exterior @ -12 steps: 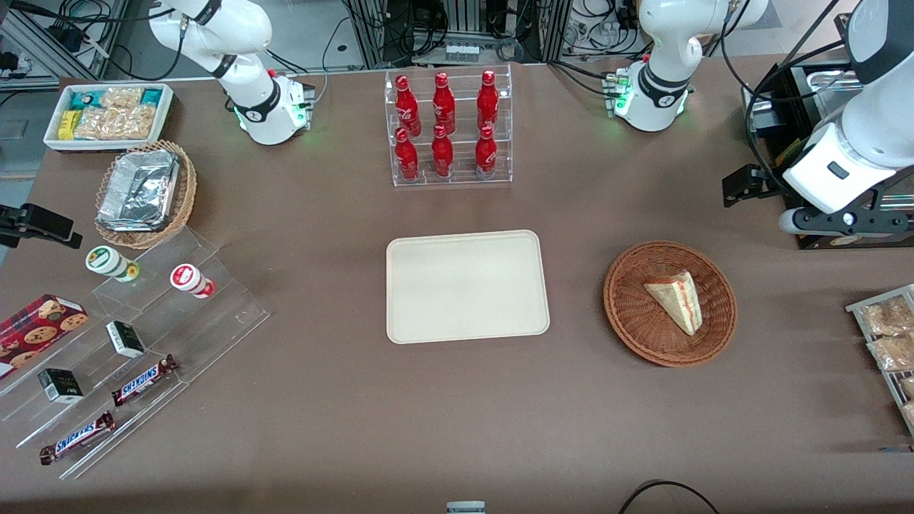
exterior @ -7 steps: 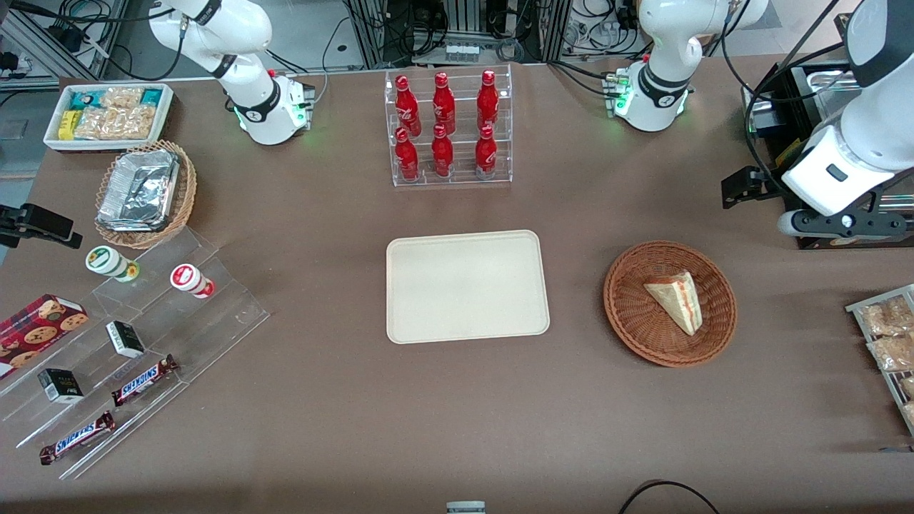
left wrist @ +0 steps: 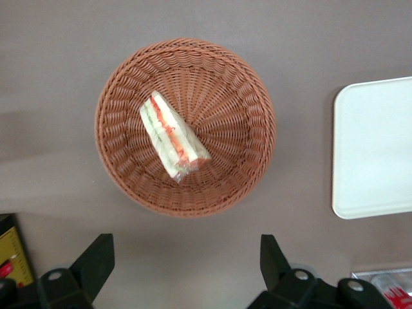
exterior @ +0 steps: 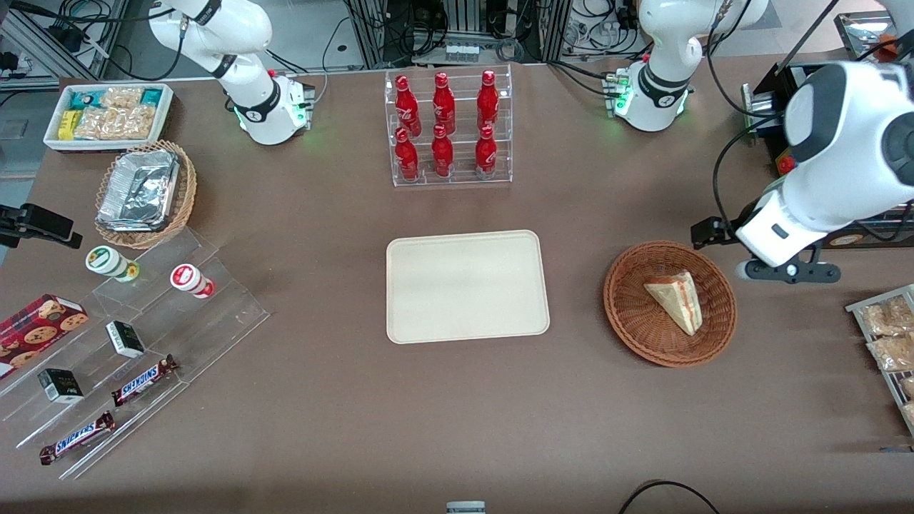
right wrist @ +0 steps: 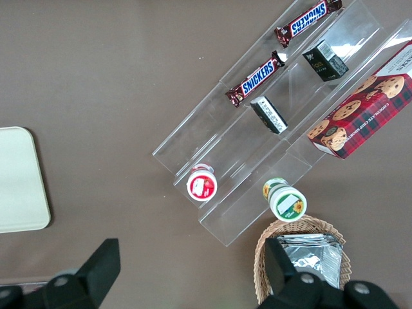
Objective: Place sandwich from basket to tray
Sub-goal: 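Move the left gripper over the wicker basket toward the sandwich, then lower the open left gripper around the wrapped sandwich in the basket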
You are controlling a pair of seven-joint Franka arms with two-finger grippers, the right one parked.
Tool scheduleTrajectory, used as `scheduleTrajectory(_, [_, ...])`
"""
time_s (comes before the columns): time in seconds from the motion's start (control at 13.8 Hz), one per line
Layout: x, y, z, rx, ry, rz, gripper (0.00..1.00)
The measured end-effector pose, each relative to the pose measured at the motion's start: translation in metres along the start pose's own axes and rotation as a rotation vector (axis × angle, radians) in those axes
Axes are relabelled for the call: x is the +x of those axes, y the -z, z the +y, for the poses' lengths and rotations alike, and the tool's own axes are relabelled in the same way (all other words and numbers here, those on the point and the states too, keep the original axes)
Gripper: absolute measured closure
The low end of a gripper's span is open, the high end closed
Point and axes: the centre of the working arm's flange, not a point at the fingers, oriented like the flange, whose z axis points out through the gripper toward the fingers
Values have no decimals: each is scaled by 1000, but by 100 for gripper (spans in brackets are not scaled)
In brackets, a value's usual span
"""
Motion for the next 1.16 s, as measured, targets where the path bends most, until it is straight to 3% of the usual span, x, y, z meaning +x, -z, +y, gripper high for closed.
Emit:
scheduleTrajectory(0.44, [-4,-101,-4,-6,7,97,0])
scheduleTrajectory(0.65, [-12,-131,-20,-10,56,105,0])
scheduleTrajectory(0.95, [-7,-148,-30,-41,413,120,0])
scheduleTrajectory(1.16, [-4,-167,-27,-57,695,90,0])
